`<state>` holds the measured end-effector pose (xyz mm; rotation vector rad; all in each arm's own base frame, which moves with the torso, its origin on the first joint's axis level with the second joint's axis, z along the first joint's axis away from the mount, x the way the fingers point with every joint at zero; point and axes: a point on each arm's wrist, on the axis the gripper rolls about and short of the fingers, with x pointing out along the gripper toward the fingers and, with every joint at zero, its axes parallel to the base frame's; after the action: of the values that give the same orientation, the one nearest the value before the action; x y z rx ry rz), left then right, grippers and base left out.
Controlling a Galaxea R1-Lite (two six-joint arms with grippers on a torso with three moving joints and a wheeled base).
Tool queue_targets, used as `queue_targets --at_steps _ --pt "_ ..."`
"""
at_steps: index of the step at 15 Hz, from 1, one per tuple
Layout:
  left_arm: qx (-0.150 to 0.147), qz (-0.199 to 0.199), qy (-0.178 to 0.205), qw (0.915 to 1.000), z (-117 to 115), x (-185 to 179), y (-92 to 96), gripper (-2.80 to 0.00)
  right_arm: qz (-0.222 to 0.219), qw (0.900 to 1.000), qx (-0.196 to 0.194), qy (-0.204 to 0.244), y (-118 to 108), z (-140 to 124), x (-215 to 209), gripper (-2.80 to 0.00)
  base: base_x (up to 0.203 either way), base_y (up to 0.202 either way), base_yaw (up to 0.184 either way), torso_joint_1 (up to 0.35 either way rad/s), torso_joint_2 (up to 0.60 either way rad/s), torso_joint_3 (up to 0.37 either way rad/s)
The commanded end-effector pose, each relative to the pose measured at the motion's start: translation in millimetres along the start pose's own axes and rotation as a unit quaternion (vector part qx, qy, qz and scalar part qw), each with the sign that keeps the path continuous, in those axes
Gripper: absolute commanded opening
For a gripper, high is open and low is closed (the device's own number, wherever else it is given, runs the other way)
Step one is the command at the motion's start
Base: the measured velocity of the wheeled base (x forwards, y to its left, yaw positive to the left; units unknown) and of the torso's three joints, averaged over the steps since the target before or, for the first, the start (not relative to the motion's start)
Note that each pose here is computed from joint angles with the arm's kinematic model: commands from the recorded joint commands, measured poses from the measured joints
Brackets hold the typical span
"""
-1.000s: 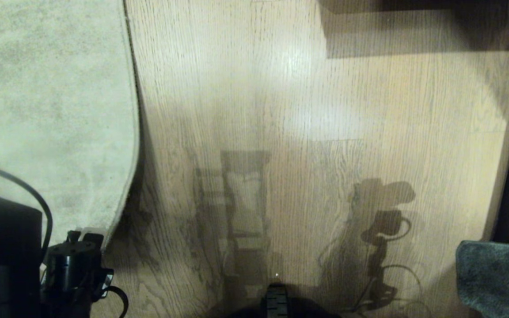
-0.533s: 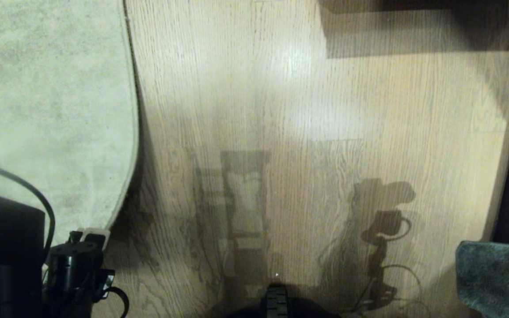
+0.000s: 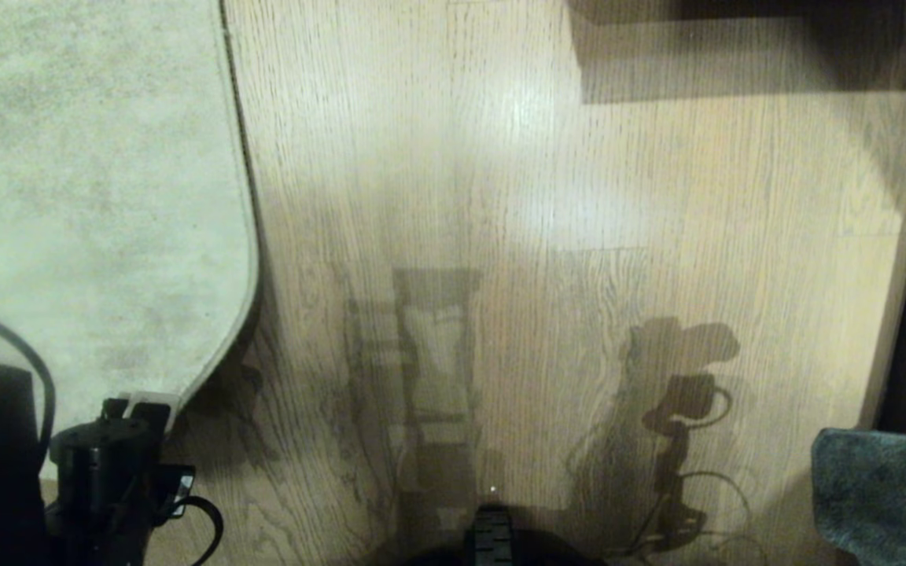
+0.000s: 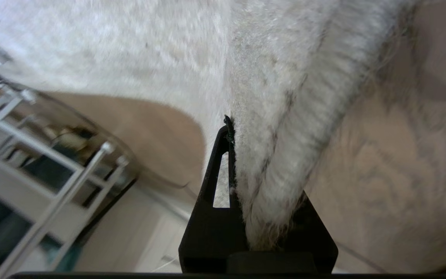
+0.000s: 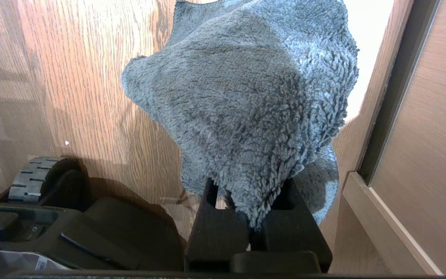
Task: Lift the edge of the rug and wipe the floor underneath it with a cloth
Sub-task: Lift up the carpet
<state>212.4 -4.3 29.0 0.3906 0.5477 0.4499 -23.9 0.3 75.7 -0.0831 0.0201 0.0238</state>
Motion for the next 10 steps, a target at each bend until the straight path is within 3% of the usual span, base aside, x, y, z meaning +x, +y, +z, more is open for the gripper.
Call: queue_targets --at_steps 1,7,10 --pt "-0.039 -0.01 -0.055 0.9977 15 -3 12.5 -2.8 0.001 1.0 0.0 0.0 0 0 0 -2.8 0.0 0.0 0.0 0.0 0.0 0.0" --pt "-0.072 -0.06 -0.116 0.9889 28 -9 36.6 -2.8 0.001 1.0 -0.001 0.0 0 0 0 -2.8 0.0 0.0 0.0 0.0 0.0 0.0" --pt "-0.081 -0.064 -0.137 0.9852 27 -5 61.6 -2.8 0.001 1.0 0.0 0.0 0 0 0 -2.8 0.0 0.0 0.0 0.0 0.0 0.0"
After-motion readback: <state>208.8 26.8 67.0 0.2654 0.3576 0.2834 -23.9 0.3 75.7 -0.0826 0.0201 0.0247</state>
